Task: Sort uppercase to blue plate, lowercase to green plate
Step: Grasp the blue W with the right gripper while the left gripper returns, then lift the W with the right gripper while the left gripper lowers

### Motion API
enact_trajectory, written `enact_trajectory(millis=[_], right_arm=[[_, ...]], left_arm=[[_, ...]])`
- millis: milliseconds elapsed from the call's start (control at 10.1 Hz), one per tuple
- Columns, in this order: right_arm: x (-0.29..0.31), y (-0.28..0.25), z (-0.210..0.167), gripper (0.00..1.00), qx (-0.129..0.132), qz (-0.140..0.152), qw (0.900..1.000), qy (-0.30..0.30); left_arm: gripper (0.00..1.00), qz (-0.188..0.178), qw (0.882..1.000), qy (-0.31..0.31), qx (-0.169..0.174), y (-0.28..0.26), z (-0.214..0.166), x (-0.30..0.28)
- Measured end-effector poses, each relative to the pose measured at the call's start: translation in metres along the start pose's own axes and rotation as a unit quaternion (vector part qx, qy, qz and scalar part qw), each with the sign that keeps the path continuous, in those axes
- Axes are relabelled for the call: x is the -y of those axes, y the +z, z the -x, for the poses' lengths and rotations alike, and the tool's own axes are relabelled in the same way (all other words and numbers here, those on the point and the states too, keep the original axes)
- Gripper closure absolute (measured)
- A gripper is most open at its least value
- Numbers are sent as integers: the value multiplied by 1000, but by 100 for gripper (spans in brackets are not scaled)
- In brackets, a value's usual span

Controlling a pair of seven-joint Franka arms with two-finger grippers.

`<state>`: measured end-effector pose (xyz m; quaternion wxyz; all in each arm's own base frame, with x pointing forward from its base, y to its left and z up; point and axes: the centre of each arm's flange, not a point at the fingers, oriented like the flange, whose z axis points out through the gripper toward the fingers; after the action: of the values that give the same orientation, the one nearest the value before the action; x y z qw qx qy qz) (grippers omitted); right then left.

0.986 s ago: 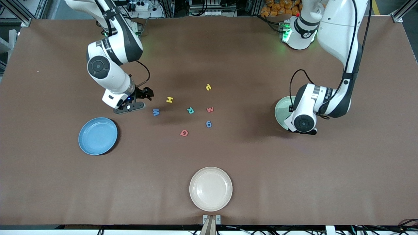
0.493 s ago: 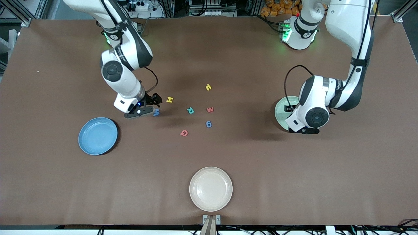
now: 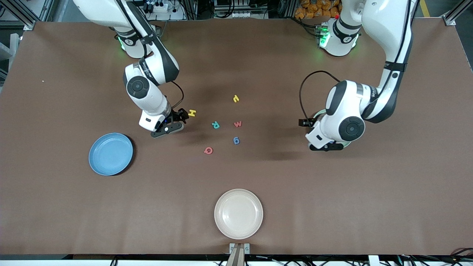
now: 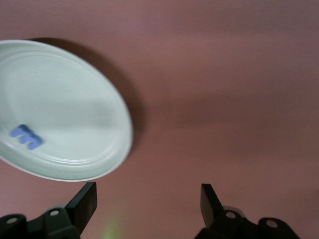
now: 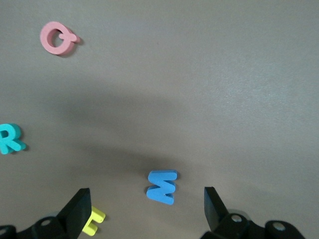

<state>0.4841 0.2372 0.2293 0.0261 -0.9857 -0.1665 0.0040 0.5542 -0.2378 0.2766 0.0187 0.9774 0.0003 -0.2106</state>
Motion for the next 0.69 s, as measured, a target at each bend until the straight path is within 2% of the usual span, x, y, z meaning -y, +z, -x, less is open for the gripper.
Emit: enact_trajectory(millis=[296, 691], right_arm=[[-5, 37, 14, 0, 6, 4, 1000, 2], [-7, 58, 15, 0, 3, 5, 1000, 4]], left_arm=[[7, 49, 998, -31, -39, 5, -5, -37], [7, 82, 988, -92, -96, 40, -8, -106]])
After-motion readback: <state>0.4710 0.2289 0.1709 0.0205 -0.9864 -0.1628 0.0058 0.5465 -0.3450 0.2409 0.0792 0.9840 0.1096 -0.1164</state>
